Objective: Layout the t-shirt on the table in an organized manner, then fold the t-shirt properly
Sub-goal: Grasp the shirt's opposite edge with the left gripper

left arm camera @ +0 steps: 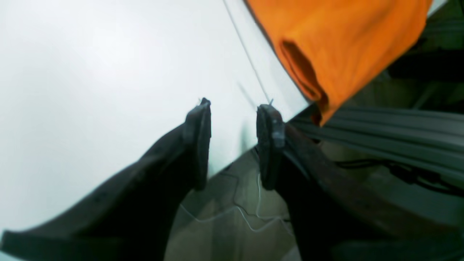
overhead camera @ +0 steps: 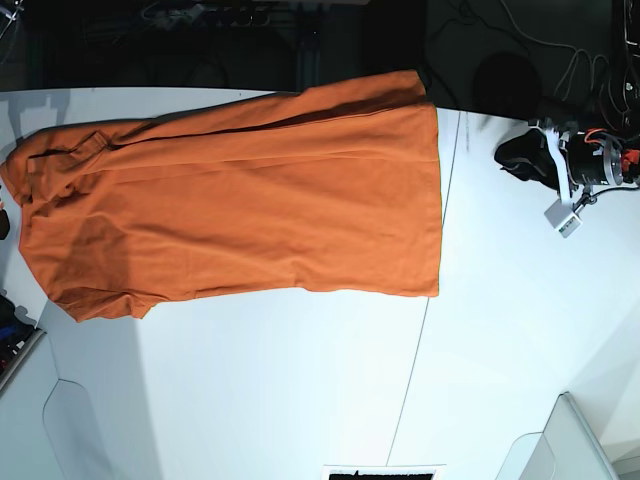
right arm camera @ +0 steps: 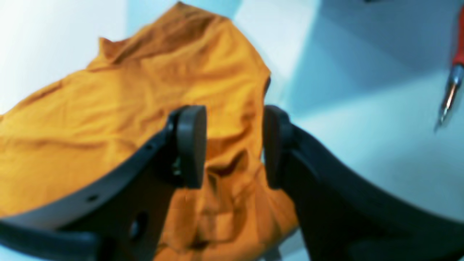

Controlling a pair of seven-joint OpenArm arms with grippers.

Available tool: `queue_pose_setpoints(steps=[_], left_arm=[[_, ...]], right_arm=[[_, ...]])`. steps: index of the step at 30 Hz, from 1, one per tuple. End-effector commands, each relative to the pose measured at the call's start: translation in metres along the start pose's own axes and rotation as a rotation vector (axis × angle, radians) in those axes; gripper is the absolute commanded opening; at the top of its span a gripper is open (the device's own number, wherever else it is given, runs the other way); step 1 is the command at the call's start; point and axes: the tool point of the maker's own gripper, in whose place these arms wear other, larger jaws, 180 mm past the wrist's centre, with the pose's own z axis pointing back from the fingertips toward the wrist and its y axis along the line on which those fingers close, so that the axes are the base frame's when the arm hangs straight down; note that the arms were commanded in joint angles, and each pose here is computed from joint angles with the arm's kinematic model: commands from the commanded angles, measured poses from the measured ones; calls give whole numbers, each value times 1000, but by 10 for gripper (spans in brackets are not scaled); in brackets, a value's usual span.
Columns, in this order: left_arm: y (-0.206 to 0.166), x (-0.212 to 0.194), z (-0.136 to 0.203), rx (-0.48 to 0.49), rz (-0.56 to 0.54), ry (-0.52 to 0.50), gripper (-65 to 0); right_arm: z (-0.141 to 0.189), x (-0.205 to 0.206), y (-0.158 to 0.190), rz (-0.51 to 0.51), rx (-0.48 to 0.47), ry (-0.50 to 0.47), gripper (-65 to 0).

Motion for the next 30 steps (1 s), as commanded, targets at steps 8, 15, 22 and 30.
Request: queue_pose_setpoints(steps=[8, 15, 22, 30], left_arm=[[4, 13, 8, 24, -28, -42, -411], [15, 19, 9, 84, -55, -72, -408], [20, 28, 10, 113, -73, -121, -303], [26, 50, 16, 143, -103, -185, -303]], right_arm=[[-31, 59, -6, 49, -100, -104, -393], [-72, 80, -11, 4, -151, -110, -393], [-86, 91, -36, -115, -270, -89, -393], [-110, 38, -22, -147, -179, 29, -393]])
